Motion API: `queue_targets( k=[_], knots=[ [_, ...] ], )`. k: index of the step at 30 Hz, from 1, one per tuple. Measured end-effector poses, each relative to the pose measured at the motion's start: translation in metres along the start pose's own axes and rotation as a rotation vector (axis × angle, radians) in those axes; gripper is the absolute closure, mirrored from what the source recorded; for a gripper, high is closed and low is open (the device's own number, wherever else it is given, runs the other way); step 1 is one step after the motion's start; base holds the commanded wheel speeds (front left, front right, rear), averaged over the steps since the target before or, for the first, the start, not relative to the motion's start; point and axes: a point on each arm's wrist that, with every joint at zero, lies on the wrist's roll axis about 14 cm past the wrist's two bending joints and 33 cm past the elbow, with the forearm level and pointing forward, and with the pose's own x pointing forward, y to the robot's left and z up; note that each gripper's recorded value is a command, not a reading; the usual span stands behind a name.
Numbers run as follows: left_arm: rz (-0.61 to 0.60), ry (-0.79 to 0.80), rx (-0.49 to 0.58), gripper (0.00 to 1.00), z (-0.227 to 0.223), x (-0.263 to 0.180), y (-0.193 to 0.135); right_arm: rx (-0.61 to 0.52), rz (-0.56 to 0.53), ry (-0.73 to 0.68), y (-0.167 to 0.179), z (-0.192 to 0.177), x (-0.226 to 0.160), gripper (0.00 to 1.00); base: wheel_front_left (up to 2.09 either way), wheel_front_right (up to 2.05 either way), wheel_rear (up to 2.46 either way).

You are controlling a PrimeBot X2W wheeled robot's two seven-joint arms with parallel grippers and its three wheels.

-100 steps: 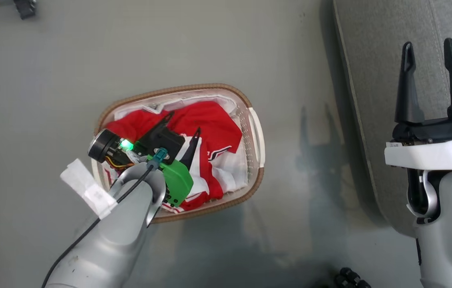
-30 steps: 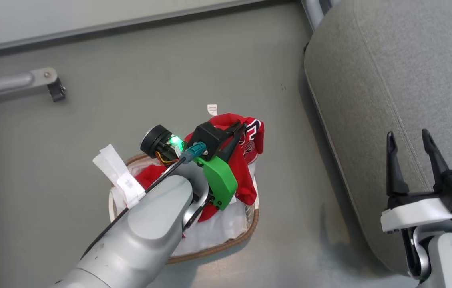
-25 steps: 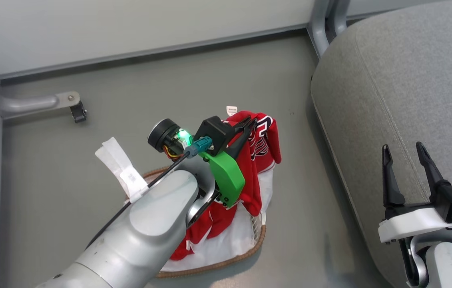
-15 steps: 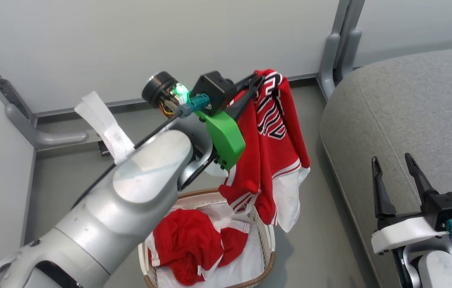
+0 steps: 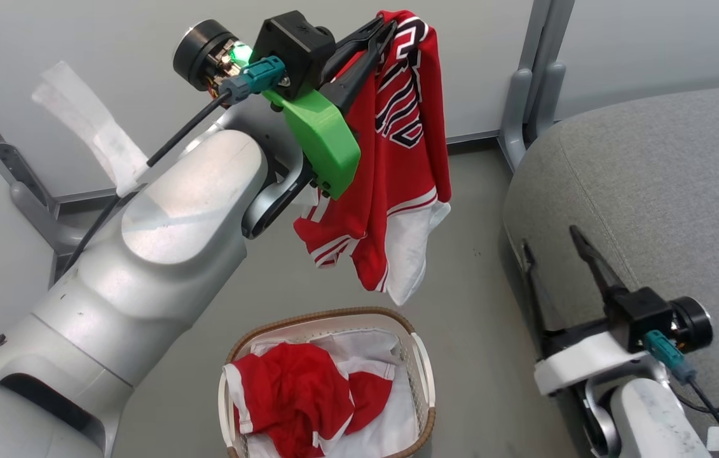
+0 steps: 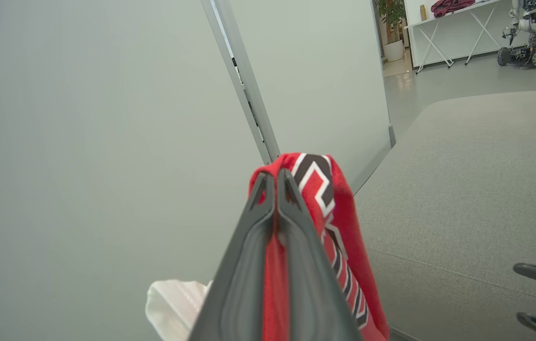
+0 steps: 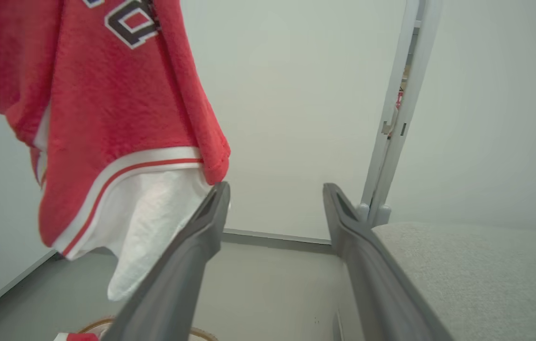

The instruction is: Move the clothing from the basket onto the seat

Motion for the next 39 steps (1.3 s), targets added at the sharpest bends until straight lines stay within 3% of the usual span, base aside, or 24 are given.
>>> queue_targets(
  k=[9, 15, 31, 38, 39],
  knots=[
    [0.02, -0.005, -0.026, 1.0, -0.002, -0.001, 0.004, 0.042, 0.206, -0.059, 0.065, 0.02, 0.028, 0.0, 0.0, 0.0, 0.0],
    [0.019, -0.001, -0.037, 1.0, -0.003, -0.002, 0.0, 0.078, 0.321, -0.023, 0.103, 0.012, 0.032, 0.0, 0.0, 0.0, 0.0],
    [0.028, 0.018, -0.05, 1.0, -0.003, -0.01, -0.004, 0.044, 0.371, 0.015, 0.115, 0.006, 0.063, 0.0, 0.0, 0.0, 0.0],
    [0.056, 0.024, -0.059, 1.0, -0.004, -0.011, -0.001, -0.05, 0.363, 0.058, 0.106, -0.006, 0.075, 0.0, 0.0, 0.0, 0.0],
    [0.058, 0.025, -0.061, 1.0, -0.004, -0.011, -0.001, -0.053, 0.361, 0.067, 0.105, -0.009, 0.076, 0.56, 0.0, 0.0, 0.0]
  ],
)
